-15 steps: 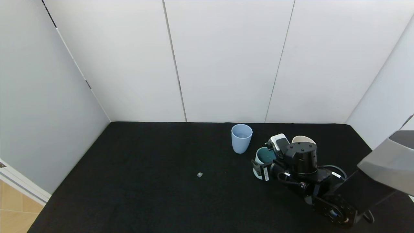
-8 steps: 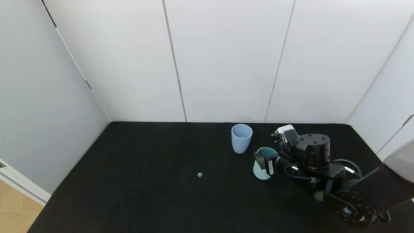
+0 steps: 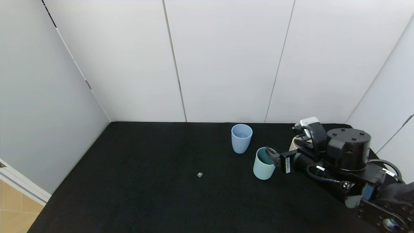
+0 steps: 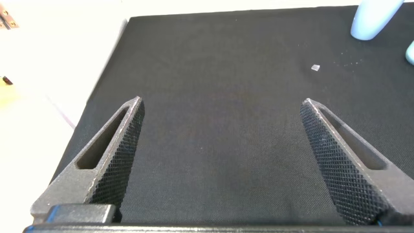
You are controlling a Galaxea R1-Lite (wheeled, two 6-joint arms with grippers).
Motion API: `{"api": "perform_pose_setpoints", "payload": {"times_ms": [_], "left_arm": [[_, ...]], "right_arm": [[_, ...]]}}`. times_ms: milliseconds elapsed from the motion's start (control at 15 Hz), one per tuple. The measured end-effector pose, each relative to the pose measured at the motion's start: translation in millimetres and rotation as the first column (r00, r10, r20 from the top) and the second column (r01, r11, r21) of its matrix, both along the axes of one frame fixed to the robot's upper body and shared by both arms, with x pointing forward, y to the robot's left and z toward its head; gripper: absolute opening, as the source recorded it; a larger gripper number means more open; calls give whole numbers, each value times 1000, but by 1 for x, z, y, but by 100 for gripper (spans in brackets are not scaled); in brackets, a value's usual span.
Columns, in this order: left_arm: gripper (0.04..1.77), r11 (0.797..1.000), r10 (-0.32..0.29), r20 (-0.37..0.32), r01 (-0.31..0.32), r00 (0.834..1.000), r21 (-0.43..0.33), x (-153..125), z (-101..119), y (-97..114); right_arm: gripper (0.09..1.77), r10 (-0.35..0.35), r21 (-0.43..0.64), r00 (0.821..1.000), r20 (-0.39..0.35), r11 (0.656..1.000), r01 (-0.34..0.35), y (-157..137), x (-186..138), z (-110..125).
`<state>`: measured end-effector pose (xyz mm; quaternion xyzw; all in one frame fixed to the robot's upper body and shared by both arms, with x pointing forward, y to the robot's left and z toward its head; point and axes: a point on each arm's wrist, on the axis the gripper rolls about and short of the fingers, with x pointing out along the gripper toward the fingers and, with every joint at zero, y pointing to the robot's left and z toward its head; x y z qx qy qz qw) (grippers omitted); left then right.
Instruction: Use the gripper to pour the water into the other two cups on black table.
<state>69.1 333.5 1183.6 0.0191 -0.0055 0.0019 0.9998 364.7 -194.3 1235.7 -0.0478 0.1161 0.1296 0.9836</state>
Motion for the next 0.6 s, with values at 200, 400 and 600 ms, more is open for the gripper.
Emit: {"api": "perform_pose_setpoints", "payload": {"times_ms": [200, 400, 600], "left_arm": [[172, 1000, 0, 0, 0, 1000, 0, 0, 0, 0], [172, 1000, 0, -1, 0, 1000, 0, 0, 0, 0], [172, 1000, 0, 0, 0, 1000, 0, 0, 0, 0]], "right_arm": [[169, -26, -7, 1000, 1, 1000, 26, -17, -29, 6], [169, -36, -4, 999, 10, 999, 36, -33, -60, 11], [170, -64, -2, 998, 28, 998, 64, -48, -88, 14]]}}
